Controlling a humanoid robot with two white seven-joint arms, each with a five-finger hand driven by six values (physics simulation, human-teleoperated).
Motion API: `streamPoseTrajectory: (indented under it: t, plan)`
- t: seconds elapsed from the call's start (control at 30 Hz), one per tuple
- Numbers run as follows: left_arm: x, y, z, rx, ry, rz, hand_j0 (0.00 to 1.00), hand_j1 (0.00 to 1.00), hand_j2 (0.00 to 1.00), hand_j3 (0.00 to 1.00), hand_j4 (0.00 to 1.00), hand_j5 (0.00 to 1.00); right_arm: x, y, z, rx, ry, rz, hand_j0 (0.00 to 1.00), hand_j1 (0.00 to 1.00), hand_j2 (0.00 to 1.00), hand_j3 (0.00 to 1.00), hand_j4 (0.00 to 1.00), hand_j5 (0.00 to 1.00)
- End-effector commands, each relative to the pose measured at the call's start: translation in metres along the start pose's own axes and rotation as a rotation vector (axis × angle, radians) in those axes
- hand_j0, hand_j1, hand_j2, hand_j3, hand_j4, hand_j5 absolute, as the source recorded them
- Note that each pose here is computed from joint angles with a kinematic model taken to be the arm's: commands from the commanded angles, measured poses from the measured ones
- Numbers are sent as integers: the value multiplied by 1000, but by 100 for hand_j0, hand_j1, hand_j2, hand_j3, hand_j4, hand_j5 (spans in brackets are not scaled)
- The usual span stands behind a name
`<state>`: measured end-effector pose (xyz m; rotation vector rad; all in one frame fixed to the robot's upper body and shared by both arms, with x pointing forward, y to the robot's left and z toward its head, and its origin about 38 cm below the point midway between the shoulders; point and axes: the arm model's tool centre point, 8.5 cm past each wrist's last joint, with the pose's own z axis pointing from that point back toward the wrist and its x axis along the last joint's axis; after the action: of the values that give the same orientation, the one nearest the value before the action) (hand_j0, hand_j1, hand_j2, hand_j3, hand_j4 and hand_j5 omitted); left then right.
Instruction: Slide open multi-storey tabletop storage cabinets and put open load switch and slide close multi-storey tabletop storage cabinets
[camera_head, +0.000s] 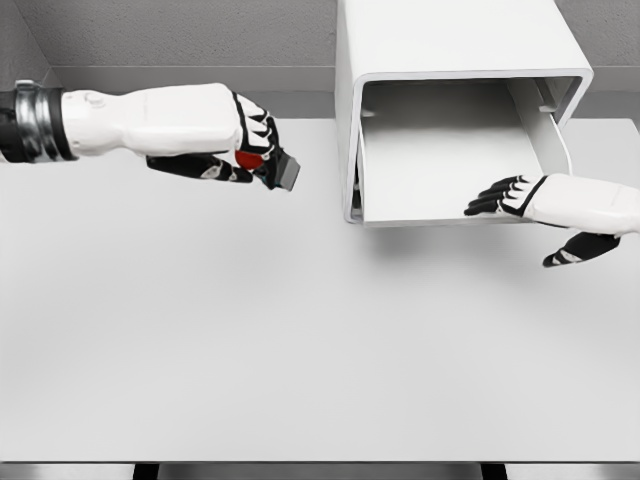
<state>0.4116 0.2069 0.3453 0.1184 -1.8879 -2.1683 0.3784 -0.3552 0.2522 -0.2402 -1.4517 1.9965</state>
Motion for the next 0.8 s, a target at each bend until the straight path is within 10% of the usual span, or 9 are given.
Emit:
streamPoseTrajectory:
  t: [0.0, 0.77]
  plan:
    - [1, 2, -4, 9, -10, 4, 45, 45, 45, 45, 45, 45, -1, -1, 4, -2, 8, -3, 100, 100, 100, 100, 100, 100]
    - [12, 24, -39, 40, -94, -45, 45, 45, 45, 45, 45, 45, 4, -2, 19, 24, 24, 14, 100, 100, 100, 100, 100, 100]
